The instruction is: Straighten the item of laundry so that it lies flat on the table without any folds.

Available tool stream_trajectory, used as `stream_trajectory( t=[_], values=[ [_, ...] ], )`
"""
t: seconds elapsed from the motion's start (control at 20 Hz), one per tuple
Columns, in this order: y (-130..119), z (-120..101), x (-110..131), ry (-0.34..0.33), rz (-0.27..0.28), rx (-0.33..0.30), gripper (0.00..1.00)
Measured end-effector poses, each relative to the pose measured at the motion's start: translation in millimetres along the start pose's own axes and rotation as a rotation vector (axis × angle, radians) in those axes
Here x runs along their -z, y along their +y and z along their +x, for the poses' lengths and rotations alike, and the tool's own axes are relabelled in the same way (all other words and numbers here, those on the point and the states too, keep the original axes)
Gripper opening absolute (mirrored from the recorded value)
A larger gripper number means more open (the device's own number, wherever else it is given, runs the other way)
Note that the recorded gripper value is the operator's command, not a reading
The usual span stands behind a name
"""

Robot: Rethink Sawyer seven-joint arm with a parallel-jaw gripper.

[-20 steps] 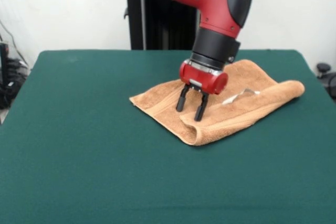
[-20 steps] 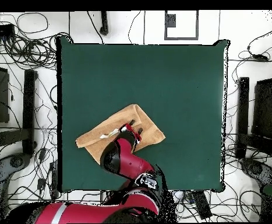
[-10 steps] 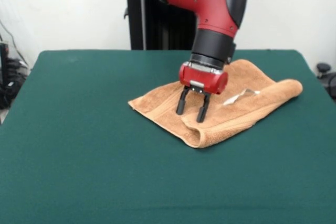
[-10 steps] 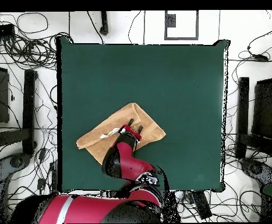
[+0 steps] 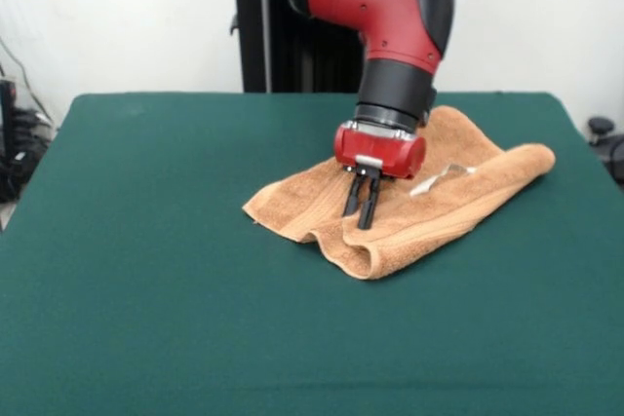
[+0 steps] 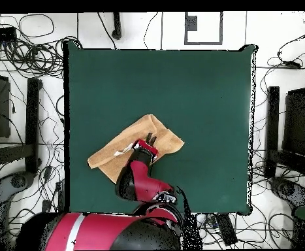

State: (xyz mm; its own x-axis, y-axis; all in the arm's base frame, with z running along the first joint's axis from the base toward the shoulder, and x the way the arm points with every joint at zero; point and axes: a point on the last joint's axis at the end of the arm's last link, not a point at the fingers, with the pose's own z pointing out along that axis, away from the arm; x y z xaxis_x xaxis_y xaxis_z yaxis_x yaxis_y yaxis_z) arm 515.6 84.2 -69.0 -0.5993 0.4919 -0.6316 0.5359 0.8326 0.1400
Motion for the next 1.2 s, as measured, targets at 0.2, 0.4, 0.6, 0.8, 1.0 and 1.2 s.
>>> stream_trajectory(
  t=[0.2, 0.4, 0.6, 0.8, 1.0, 1.2],
  values=[
    [-0.4, -0.3, -0.5, -0.001, -0.005, 0.003, 0.00],
    [-0.8, -0.6, -0.5, 0.001, -0.008, 0.004, 0.00],
    [-1.2, -1.0, -0.6, 0.002, -0.010, 0.004, 1.00],
    [1.5, -2.3, -1.7, -0.001, -0.016, 0.002, 1.00],
    [5.0, -3.8, -3.3, -0.002, -0.023, -0.005, 1.00],
    [5.5, -4.6, -3.4, -0.002, -0.024, -0.008, 1.00]
  ],
)
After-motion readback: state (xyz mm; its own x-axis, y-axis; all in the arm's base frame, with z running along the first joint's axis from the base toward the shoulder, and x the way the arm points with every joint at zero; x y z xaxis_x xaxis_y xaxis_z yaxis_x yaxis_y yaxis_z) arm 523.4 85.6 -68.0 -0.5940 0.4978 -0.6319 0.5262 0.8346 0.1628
